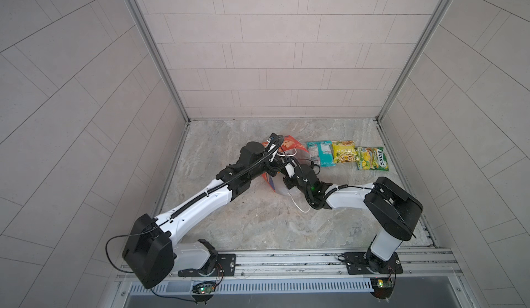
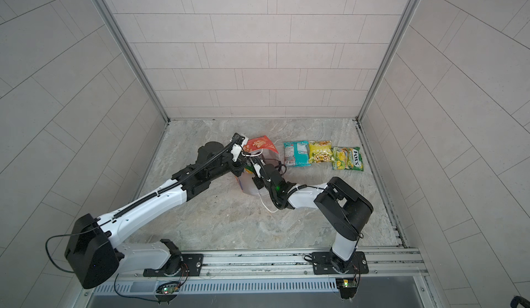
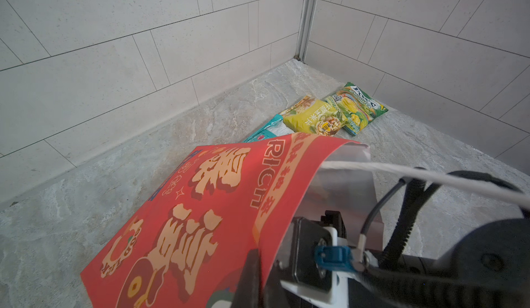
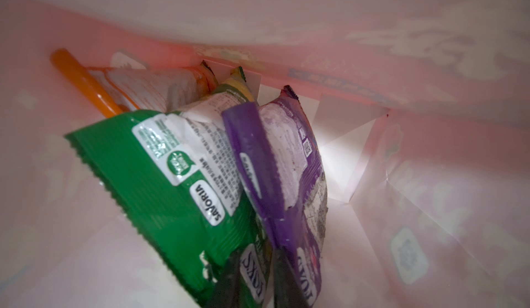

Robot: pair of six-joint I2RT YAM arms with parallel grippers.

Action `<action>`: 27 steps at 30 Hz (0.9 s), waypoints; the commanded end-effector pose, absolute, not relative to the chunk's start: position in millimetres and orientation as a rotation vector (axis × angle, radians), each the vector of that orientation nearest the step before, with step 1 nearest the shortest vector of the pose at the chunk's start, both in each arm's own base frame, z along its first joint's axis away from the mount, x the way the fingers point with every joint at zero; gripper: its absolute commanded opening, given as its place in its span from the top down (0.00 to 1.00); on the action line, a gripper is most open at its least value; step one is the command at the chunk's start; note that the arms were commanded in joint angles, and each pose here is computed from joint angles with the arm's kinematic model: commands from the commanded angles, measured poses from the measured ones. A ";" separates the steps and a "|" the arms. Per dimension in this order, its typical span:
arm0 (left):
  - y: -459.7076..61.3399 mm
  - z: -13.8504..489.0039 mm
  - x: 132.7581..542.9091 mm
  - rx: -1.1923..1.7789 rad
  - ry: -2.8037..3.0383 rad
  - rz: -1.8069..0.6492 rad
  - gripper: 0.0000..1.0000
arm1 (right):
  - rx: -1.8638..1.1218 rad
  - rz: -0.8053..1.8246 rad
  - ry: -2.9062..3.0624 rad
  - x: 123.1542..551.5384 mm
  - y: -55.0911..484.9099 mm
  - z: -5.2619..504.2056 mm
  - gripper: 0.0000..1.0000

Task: Take the snacks out of the paper bag
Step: Pick up the snack from the paper bag.

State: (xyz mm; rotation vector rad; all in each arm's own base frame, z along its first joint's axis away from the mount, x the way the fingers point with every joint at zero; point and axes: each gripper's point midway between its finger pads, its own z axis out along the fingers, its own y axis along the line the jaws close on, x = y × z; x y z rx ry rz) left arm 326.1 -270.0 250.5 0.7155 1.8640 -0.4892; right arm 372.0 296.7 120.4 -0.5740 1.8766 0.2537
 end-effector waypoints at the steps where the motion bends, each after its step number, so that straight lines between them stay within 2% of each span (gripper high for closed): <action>1: -271.3 261.1 320.2 0.706 1.828 -0.523 1.00 | -0.503 0.283 1.830 380.1 288.7 137.1 0.71; 6: -274.3 262.2 319.3 0.716 1.821 -0.539 1.00 | -0.470 0.315 1.820 390.1 285.0 138.5 0.62; 15: -274.9 262.8 319.3 0.720 1.816 -0.541 1.00 | -0.569 0.375 1.813 390.1 305.7 128.2 0.63; 17: -274.6 263.2 318.5 0.720 1.814 -0.542 1.00 | -0.561 0.369 1.822 392.3 305.8 126.6 0.67; 22: -275.3 261.8 318.6 0.722 1.813 -0.545 1.00 | -0.554 0.362 1.827 395.3 305.9 126.7 0.89; 27: -270.4 261.0 321.8 0.700 1.819 -0.513 1.00 | -0.550 0.381 1.820 392.7 306.3 133.1 0.95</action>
